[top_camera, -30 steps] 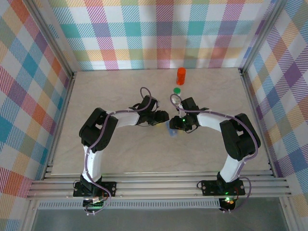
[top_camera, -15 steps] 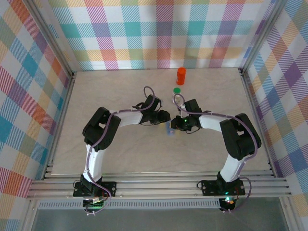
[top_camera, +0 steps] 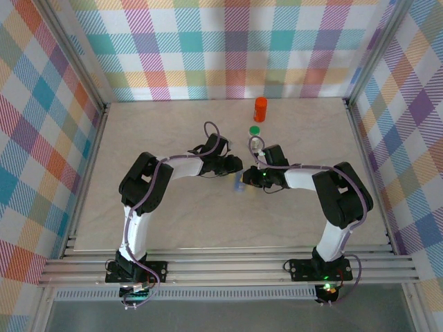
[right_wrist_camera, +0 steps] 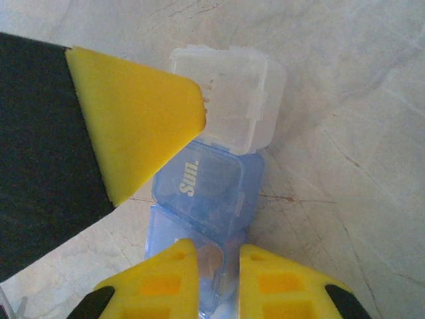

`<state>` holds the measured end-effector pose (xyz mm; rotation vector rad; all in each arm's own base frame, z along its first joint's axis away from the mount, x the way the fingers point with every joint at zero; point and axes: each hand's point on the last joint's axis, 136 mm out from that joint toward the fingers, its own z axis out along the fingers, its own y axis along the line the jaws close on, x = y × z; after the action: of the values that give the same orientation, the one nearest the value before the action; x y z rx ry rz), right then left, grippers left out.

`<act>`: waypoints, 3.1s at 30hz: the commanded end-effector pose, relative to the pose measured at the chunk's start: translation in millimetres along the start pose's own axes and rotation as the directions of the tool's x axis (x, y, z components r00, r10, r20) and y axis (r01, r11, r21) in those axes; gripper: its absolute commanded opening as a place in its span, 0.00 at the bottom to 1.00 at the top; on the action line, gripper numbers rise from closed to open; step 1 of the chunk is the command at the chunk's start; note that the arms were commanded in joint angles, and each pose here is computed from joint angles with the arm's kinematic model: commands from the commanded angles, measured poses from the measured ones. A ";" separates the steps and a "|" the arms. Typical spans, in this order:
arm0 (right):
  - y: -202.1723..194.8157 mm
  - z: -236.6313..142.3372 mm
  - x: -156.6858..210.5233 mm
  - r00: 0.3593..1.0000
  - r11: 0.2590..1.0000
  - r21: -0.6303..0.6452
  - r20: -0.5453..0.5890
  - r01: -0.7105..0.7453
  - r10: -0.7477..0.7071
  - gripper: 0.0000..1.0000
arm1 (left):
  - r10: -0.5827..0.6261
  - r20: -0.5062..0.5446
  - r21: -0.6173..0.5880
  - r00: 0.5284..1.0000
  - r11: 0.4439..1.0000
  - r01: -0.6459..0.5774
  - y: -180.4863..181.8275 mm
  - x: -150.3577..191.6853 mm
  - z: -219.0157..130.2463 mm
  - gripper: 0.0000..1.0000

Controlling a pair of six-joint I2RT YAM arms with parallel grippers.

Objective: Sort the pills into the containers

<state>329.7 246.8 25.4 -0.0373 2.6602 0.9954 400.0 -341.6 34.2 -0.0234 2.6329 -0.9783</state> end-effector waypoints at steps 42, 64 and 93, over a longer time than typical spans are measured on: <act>-106.3 -202.6 -96.3 0.692 0.711 0.703 0.524 -0.022 -0.497 0.99 | 0.536 0.689 -0.716 0.488 0.605 0.348 179.2 8.3 -375.5 1.00; -103.5 -203.1 -81.3 0.523 0.742 0.663 0.599 0.101 -0.606 0.99 | 0.489 0.586 -0.666 0.646 0.745 0.040 232.2 -53.7 -253.1 1.00; -136.4 -173.5 -101.6 0.629 0.825 0.541 0.588 0.160 -0.508 0.99 | 0.486 0.571 -0.660 0.661 0.751 0.018 230.7 -55.9 -248.8 1.00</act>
<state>401.5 19.6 97.0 -0.0588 1.9260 0.1347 390.9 0.8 74.9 -0.1812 1.9863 0.0960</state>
